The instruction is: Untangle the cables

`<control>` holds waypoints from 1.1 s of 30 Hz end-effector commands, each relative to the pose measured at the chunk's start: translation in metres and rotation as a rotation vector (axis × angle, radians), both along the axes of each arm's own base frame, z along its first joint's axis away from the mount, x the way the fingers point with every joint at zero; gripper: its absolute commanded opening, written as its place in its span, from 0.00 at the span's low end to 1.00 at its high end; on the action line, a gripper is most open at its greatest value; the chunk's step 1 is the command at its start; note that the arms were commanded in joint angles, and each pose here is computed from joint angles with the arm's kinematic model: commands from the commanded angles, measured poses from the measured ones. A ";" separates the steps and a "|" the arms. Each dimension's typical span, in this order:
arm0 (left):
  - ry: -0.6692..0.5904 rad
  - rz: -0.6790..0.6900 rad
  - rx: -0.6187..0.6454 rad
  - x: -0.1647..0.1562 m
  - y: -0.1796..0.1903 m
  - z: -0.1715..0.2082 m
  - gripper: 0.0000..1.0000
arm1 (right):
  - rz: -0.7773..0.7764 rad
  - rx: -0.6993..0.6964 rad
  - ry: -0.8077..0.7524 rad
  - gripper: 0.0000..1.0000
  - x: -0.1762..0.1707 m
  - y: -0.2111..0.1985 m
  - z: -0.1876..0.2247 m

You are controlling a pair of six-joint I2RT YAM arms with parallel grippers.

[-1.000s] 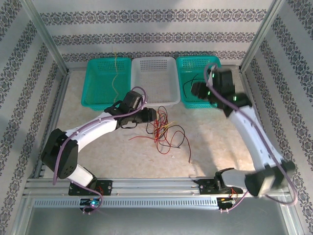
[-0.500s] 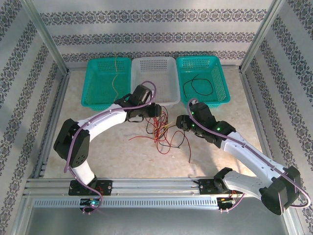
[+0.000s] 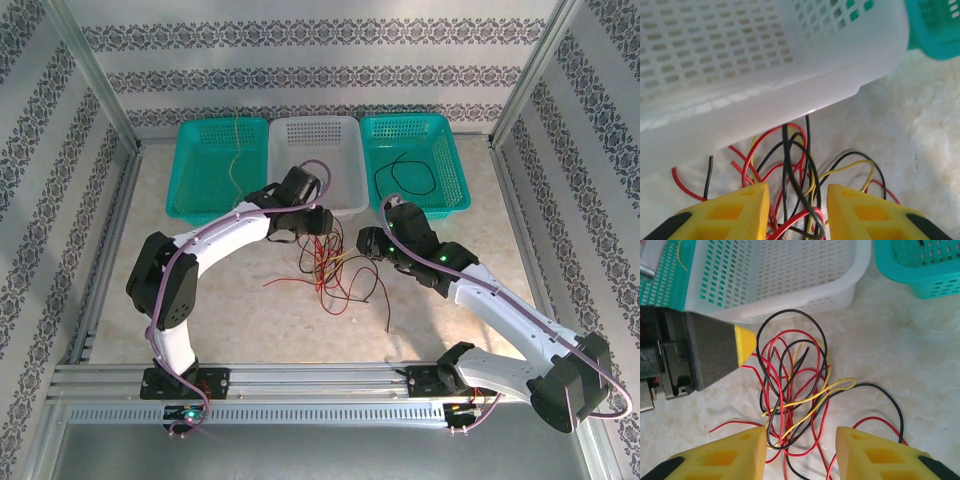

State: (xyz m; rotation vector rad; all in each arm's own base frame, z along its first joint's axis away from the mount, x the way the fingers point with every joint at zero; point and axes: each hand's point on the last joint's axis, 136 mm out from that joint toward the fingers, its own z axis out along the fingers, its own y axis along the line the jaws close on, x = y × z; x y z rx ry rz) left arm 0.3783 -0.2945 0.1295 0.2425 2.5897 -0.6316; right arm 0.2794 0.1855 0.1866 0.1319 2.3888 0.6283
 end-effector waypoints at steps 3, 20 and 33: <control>0.033 -0.026 -0.011 -0.018 0.001 -0.004 0.40 | -0.028 0.011 0.053 0.42 0.002 0.005 -0.015; 0.025 -0.018 -0.039 -0.052 0.022 0.021 0.45 | -0.095 -0.046 0.287 0.36 -0.015 0.001 -0.087; 0.128 -0.048 -0.045 -0.079 0.007 -0.021 0.69 | -0.042 -0.044 0.486 0.17 -0.042 0.039 -0.153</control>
